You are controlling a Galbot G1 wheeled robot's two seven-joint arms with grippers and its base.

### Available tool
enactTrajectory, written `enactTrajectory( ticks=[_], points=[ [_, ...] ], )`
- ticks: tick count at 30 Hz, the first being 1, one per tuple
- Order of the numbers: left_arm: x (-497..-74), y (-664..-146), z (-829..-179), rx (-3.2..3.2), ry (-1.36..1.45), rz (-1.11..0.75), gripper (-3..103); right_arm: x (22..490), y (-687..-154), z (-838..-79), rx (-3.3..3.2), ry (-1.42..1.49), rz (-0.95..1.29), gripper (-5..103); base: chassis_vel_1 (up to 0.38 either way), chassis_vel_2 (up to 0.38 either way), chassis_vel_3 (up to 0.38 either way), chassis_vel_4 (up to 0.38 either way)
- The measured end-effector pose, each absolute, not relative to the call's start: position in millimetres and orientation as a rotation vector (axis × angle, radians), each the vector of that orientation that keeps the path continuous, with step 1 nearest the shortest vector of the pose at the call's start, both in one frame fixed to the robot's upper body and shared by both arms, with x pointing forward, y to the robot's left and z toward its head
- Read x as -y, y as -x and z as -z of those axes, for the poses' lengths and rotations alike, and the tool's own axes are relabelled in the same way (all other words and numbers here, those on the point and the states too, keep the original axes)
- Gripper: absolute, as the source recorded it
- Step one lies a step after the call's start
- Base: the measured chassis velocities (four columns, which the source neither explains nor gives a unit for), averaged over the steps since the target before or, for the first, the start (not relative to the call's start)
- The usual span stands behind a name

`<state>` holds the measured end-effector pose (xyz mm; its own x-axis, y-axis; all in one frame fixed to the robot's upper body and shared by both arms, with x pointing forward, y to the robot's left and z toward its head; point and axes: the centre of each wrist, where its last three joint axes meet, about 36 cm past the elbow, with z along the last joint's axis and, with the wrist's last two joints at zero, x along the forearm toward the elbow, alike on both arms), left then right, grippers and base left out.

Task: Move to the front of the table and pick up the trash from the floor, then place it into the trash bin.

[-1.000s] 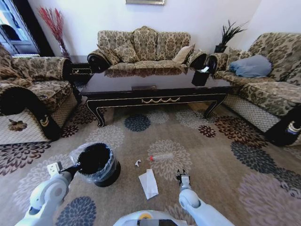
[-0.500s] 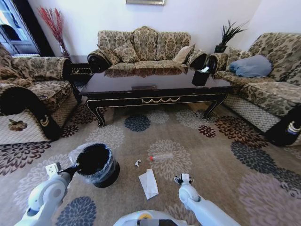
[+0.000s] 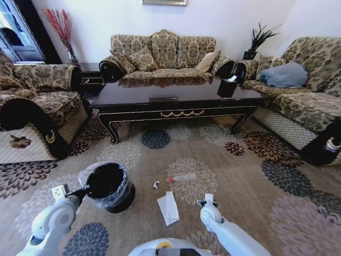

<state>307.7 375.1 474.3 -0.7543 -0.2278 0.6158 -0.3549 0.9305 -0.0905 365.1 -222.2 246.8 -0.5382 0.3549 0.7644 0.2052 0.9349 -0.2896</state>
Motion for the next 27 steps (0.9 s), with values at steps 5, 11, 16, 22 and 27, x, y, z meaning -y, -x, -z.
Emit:
enactTrajectory(
  ticks=[5, 11, 16, 22, 27],
  points=[
    [-375, -307, -475, 2.455, -0.412, -0.266, 3, 226, -365, -235, 2.161, 0.417, -0.270, 70, 0.000, 0.000, 0.000, 0.000],
    [-374, -306, -475, 2.456, -0.411, -0.267, 3, 225, -364, -236, 2.172, 0.409, -0.264, 48, 0.000, 0.000, 0.000, 0.000],
    [-373, -305, -475, 2.456, -0.411, -0.264, 3, 224, -359, -236, 2.184, 0.396, -0.267, 25, 0.000, 0.000, 0.000, 0.000],
    [-371, -304, -476, 2.458, -0.408, -0.262, 3, 230, -354, -238, 2.213, 0.392, -0.282, 10, 0.000, 0.000, 0.000, 0.000],
    [-370, -302, -477, 2.459, -0.406, -0.259, 3, 234, -355, -249, 2.282, 0.387, -0.248, 10, 0.000, 0.000, 0.000, 0.000]
  ],
)
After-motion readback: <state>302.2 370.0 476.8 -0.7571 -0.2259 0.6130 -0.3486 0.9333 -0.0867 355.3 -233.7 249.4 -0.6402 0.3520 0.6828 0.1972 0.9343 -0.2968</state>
